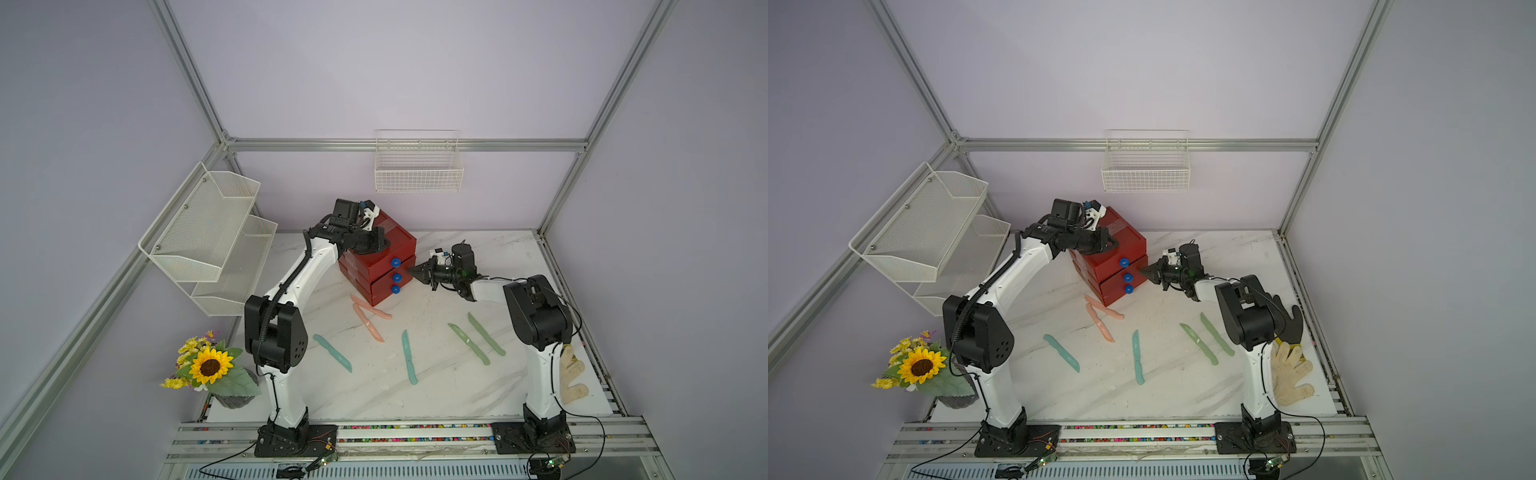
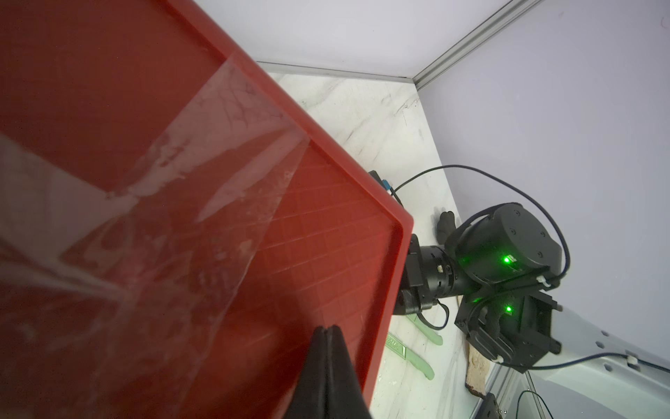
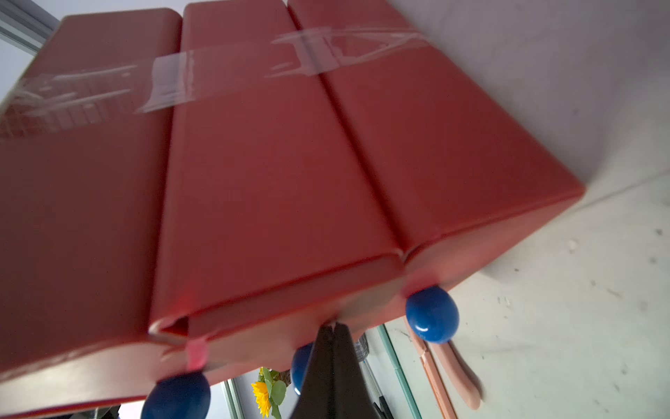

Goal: Place the fruit knives into the drawer by color
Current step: Move the storage box to the center of the board, then open the drawer in the storage box.

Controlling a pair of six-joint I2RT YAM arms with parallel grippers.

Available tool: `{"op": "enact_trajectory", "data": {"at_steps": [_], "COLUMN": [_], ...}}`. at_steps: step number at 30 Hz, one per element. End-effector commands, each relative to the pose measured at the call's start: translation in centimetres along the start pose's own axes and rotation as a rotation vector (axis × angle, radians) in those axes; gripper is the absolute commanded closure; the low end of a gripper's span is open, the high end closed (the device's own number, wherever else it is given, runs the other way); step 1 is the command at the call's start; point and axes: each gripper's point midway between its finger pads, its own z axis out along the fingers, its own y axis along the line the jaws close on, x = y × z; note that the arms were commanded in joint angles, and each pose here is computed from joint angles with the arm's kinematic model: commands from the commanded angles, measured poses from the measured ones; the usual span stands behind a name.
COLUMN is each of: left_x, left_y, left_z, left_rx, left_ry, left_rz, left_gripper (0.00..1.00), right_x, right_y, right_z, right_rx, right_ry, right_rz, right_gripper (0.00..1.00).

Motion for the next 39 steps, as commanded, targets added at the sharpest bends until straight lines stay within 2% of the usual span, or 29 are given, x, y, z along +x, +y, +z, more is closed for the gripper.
{"op": "enact_trajectory", "data": {"at_steps": [1, 5, 9, 10, 11, 12, 14, 17, 20, 31, 39], "left_x": [-1.3, -1.4, -0.7, -0.5, -0.3, -0.2, 0.0, 0.5, 1.2, 1.9, 2.5], "left_y": [-1.0, -0.4, 0.5, 0.7, 0.8, 0.9, 1.2, 1.5, 1.9, 2.6, 3.2], "left_z": [-2.0, -2.5, -1.7, -1.5, -1.2, -1.1, -0.8, -0.4, 0.0, 1.0, 1.7], "left_rx": [-0.01, -0.051, -0.071, -0.072, -0.071, -0.07, -0.073, -0.071, -0.073, -0.075, -0.079], "left_ry": [-0.05, -0.055, -0.024, -0.016, -0.008, -0.003, 0.008, 0.022, 0.043, 0.068, 0.085], "left_rz": [0.056, 0.065, 0.053, 0.048, 0.043, 0.041, 0.033, 0.026, 0.016, -0.01, -0.033], "left_gripper": [0.96, 0.96, 0.96, 0.96, 0.97, 0.97, 0.97, 0.97, 0.97, 0.97, 0.96], "right_x": [-1.3, -1.5, 0.4, 1.0, 1.7, 2.4, 3.7, 5.2, 6.0, 6.3, 4.9], "right_y": [2.6, 3.4, 4.8, 5.4, 6.8, 8.1, 10.1, 11.5, 11.2, 10.5, 9.5], "right_z": [0.9, 1.2, -0.7, -1.3, -2.2, -3.1, -4.2, -4.7, -4.0, -1.1, 0.7], "right_rx": [-0.061, -0.078, -0.084, -0.101, -0.141, -0.189, -0.265, -0.335, -0.33, -0.319, -0.305], "right_ry": [-0.004, 0.017, 0.003, -0.002, -0.01, -0.02, -0.009, 0.034, 0.063, 0.107, 0.104], "right_rz": [-0.073, -0.081, -0.094, -0.102, -0.124, -0.144, -0.16, -0.147, -0.134, -0.115, -0.108], "right_gripper": [1.0, 1.0, 0.99, 0.79, 0.51, 0.35, 0.27, 0.26, 0.28, 0.33, 0.4]}}
